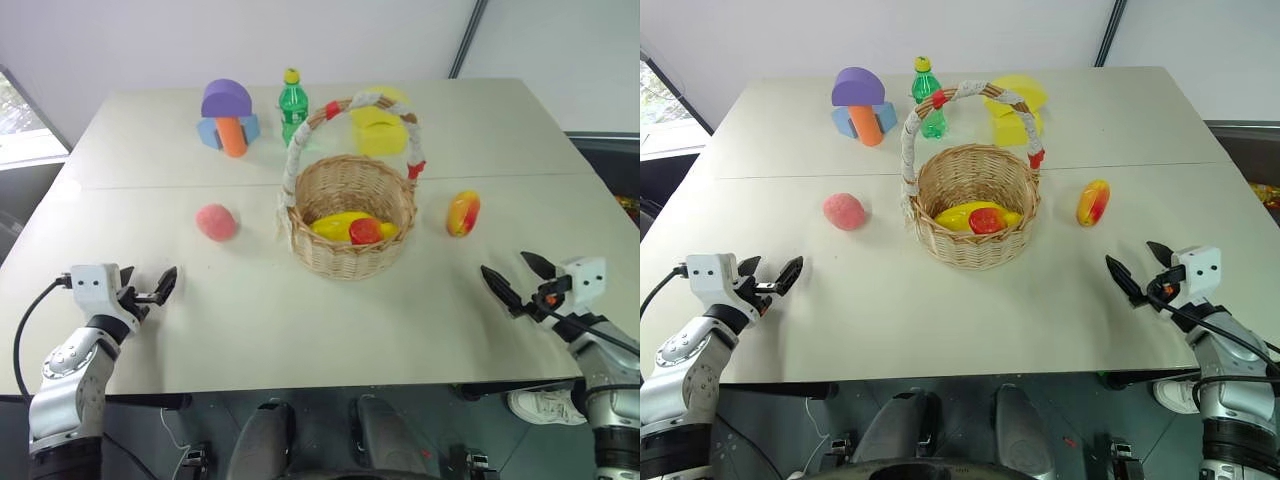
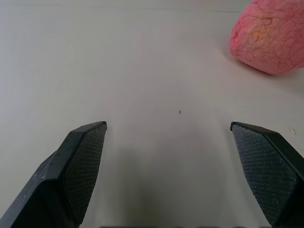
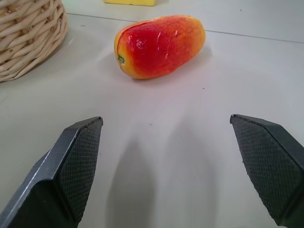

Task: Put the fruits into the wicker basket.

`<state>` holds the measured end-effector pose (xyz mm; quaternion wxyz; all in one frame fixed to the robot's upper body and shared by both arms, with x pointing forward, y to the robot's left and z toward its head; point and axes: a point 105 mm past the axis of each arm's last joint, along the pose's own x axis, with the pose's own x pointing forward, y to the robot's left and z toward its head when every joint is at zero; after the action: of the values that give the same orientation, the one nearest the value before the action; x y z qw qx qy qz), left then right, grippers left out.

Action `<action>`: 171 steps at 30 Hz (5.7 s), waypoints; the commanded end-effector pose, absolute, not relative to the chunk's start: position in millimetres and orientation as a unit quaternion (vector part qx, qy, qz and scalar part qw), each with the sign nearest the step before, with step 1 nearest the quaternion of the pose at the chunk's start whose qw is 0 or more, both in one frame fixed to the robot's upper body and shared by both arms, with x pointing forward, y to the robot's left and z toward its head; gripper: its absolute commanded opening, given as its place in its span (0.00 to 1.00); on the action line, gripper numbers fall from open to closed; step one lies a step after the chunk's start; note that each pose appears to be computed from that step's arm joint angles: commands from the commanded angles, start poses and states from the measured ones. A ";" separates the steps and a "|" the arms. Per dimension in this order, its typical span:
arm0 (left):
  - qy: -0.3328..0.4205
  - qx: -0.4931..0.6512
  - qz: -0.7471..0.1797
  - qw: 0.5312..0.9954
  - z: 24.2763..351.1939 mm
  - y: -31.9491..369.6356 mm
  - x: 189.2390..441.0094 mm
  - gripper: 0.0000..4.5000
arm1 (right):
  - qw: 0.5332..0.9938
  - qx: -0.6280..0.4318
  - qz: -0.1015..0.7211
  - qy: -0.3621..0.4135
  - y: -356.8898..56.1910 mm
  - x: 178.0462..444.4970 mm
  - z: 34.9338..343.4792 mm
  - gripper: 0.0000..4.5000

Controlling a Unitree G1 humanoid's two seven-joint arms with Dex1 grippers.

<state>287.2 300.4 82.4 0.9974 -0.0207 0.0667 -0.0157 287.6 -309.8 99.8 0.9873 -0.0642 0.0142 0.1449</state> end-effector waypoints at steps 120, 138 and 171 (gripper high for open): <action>-0.028 0.045 -0.524 0.850 210.9 78.8 277.2 1.00 | 0.997 -0.003 -0.032 0.064 -267.1 393.4 148.1 0.49; -0.020 0.024 -0.445 0.895 184.4 153.0 289.3 1.00 | 0.871 -0.150 0.465 -0.043 -140.6 266.4 219.7 0.38; -0.045 -0.006 -0.479 0.877 189.9 120.2 284.6 1.00 | 0.942 -0.090 0.317 -0.068 -165.8 311.2 215.7 0.99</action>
<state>285.9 124.5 181.1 0.8833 -0.0082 -0.0276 -0.4679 300.7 -157.2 204.2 0.9277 -0.0924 -0.0376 0.3599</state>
